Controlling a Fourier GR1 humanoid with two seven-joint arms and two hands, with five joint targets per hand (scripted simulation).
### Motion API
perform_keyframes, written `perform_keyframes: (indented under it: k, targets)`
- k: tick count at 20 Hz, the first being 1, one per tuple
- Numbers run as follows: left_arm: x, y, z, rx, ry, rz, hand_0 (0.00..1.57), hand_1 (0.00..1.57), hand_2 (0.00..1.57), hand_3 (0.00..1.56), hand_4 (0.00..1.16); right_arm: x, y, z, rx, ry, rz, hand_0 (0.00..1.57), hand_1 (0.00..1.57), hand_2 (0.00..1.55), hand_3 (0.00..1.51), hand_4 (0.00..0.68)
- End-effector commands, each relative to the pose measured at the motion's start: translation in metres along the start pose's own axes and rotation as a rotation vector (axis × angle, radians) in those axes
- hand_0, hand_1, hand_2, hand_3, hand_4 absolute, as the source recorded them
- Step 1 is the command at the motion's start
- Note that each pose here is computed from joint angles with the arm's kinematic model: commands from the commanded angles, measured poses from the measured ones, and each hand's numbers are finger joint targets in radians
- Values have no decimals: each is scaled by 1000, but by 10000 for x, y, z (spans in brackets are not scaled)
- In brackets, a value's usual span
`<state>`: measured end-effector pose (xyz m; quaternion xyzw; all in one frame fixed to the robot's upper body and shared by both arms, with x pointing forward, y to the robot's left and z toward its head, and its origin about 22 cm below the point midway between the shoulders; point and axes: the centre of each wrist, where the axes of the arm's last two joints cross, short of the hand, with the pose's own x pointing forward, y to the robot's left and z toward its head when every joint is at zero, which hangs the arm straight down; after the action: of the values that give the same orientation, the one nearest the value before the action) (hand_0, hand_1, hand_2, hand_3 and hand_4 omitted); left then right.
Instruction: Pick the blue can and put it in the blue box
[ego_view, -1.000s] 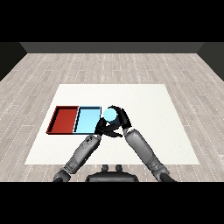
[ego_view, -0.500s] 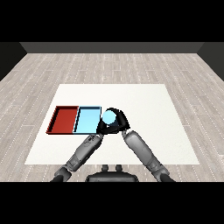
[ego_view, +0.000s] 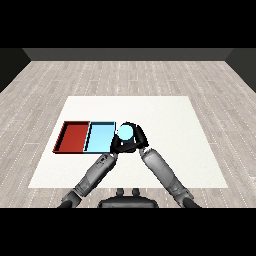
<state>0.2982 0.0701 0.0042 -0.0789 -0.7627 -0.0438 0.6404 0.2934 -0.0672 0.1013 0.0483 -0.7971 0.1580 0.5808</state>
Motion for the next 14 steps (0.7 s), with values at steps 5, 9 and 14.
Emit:
perform_keyframes:
  k: [5, 9, 14]
  targets:
    - [-11, 34, 10, 48, -34, -4, 1571, 1571, 1571, 1488, 1128, -35, -96, 44, 8, 25, -9, 0, 0, 0, 0, 0]
    - [168, 126, 90, 60, -30, 0, 1571, 1571, 1571, 1488, 1128, -5, -147, 36, 35, 59, 10, 0, 0, 0, 0, 0]
    - [33, 191, 64, 64, -73, -49, 1571, 1571, 1571, 1490, 1132, -98, -242, 174, 40, -4, 26, 0, 0, 0, 0, 0]
